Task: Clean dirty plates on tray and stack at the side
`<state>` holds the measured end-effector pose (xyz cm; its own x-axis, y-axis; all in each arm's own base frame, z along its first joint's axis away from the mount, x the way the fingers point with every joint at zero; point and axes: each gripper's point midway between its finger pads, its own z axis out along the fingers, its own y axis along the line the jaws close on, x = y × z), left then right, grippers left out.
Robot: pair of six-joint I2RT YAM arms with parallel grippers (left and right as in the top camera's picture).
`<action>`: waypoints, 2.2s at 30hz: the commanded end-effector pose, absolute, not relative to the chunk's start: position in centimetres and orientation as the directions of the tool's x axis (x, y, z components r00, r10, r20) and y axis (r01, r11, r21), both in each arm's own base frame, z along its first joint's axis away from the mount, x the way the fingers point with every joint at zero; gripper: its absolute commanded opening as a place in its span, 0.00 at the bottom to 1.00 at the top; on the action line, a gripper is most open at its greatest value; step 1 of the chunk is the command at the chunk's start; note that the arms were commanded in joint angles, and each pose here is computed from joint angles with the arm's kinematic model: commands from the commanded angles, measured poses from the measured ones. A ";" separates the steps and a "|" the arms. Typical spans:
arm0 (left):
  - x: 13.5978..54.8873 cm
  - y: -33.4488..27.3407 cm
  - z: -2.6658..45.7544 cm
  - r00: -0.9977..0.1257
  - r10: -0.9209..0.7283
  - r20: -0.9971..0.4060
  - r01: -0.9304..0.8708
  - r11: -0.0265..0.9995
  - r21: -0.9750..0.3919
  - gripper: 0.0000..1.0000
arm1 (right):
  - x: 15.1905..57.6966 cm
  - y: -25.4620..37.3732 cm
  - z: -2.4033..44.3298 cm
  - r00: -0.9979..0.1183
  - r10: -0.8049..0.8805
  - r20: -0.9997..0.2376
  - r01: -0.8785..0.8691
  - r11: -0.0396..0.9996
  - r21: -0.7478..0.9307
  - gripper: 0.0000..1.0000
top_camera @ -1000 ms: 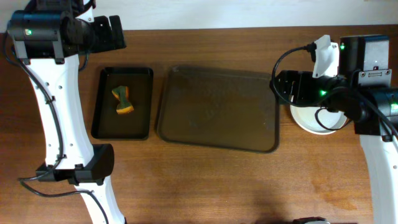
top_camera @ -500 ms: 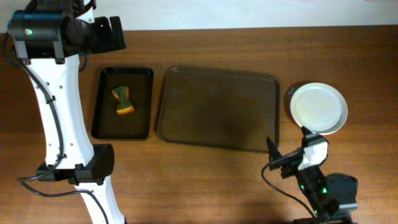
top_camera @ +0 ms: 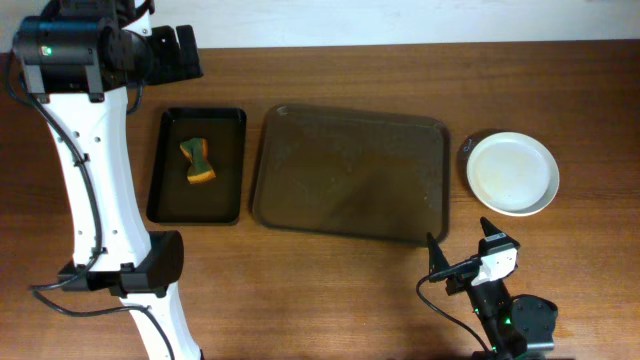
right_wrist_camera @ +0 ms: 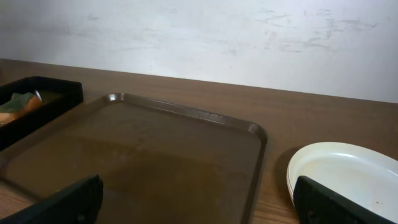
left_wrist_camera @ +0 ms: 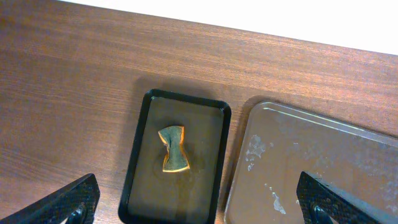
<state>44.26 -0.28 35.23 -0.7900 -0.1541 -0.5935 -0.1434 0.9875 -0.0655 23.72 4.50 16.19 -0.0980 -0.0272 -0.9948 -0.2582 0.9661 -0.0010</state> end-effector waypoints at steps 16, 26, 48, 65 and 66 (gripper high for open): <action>31.3 5.6 39.6 -0.426 -0.168 -0.889 -0.247 0.967 -0.064 1.00 | 23.8 4.1 15.9 -0.095 -0.029 -0.995 -0.238 0.971 -0.006 0.98; 24.1 2.9 25.2 -0.068 0.010 -0.998 -0.132 0.991 0.018 1.00 | 23.8 4.1 15.9 -0.095 -0.029 -0.995 -0.238 0.971 -0.006 0.98; 24.6 2.7 14.7 -0.137 0.154 -0.979 -0.093 0.981 0.167 1.00 | 23.8 4.1 15.9 -0.095 -0.029 -0.995 -0.238 0.971 -0.006 0.98; 24.6 2.7 14.7 -0.137 0.154 -0.979 -0.093 0.981 0.167 1.00 | 23.8 4.1 15.9 -0.095 -0.029 -0.995 -0.238 0.971 -0.006 0.98; 24.6 2.7 14.7 -0.137 0.154 -0.979 -0.093 0.981 0.167 1.00 | 23.8 4.1 15.9 -0.094 -0.030 -0.995 -0.238 0.971 -0.006 0.98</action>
